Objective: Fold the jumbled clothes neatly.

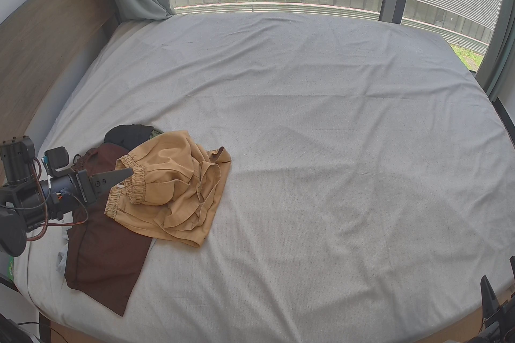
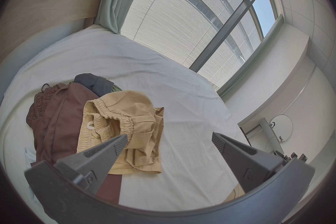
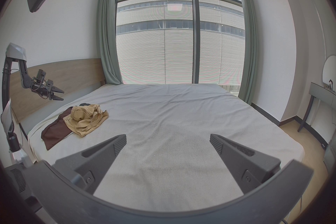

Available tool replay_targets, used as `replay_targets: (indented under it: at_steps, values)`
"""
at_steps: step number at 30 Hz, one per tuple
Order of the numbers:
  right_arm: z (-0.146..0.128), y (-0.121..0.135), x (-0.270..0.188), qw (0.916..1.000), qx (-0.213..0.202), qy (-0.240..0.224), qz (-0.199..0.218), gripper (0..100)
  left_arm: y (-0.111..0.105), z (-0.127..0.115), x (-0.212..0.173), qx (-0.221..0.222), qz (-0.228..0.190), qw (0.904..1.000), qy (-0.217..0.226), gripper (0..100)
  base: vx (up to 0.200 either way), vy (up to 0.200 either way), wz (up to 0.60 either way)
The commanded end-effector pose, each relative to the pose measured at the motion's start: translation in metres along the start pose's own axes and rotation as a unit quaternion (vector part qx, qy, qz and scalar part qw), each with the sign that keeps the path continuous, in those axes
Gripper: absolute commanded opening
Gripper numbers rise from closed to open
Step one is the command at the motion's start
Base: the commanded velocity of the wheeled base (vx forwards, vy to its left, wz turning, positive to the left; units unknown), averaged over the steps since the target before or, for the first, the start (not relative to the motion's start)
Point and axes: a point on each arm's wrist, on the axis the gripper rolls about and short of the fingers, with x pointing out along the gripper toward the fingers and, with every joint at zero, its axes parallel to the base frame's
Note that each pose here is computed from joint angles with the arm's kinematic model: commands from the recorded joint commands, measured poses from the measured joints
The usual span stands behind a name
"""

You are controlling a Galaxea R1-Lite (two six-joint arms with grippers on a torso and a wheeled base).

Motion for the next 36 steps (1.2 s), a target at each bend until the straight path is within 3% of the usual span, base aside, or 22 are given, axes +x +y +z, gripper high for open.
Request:
replay_targets:
  at_steps: [1,13,25,36]
  values:
    - [-0.005,0.000,0.000,1.0000,0.000,0.000,0.000,100,0.019,-0.005,0.014,-0.006,0.013,0.9998,0.012,100,0.000,0.000,0.00]
    - [-0.005,0.000,0.000,1.0000,0.000,0.000,0.000,100,0.048,-0.013,0.046,0.009,0.016,0.9996,0.020,100,0.000,0.000,0.00]
    - [-0.005,0.000,0.000,1.0000,0.000,0.000,0.000,100,0.061,-0.017,0.070,0.018,0.011,0.9993,0.031,100,0.000,0.000,0.00]
    - [-0.005,0.000,0.000,1.0000,0.000,0.000,0.000,100,0.052,-0.024,0.085,0.027,-0.012,0.9987,0.043,100,0.000,0.000,0.00]
